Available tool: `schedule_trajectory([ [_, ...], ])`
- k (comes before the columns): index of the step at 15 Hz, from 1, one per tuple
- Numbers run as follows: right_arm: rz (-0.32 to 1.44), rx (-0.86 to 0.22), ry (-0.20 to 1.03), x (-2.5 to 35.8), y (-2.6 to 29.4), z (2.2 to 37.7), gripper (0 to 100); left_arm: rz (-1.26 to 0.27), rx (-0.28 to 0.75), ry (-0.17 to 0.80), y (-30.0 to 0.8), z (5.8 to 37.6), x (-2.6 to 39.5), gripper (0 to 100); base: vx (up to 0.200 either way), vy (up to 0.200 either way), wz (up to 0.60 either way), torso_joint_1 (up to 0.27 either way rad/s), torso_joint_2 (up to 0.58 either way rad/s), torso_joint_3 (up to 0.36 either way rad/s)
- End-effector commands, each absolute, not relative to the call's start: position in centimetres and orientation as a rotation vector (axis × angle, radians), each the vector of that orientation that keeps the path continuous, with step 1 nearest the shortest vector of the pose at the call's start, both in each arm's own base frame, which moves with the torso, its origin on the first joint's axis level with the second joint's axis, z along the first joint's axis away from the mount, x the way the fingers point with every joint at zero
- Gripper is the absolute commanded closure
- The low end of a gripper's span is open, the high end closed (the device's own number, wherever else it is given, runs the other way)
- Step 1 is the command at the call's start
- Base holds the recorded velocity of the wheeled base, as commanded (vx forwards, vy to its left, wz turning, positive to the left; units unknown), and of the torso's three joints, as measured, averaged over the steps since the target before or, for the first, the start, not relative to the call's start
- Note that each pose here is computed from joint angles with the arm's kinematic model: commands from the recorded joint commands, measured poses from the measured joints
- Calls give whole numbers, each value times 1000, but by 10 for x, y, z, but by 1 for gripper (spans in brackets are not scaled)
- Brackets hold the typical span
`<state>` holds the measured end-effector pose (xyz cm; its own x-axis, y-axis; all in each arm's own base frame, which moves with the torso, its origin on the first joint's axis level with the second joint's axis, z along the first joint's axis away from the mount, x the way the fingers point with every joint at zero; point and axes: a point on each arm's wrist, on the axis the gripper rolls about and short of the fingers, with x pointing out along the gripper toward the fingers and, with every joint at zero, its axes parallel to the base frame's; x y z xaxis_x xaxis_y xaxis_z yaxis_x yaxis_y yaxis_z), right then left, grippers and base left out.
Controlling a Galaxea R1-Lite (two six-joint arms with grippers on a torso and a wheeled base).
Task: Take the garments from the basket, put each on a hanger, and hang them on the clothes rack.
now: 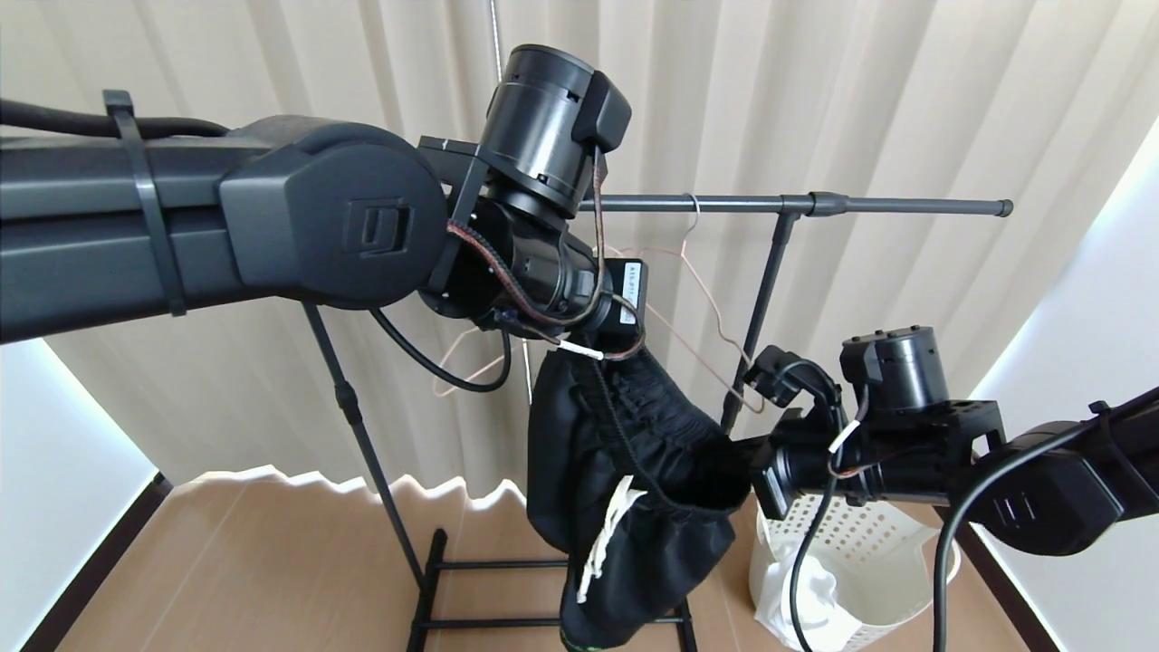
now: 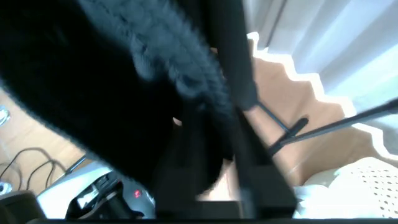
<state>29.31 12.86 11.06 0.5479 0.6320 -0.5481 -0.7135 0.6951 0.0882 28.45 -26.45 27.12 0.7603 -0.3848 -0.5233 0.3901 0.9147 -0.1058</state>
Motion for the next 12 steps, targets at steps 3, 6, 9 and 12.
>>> schedule_trajectory([
  [3,687,-150,519,305,110,130,100,-416,42,602,-251,271,273,100,0,0,0,0,0,0],
  [6,574,-150,473,298,112,150,100,-401,102,672,-241,251,269,100,0,0,0,0,0,0],
  [9,481,-152,425,289,131,167,100,-395,163,731,-235,232,264,100,0,0,0,0,0,0],
  [12,422,-176,395,281,140,175,100,-386,191,777,-232,217,260,100,0,0,0,0,0,0],
])
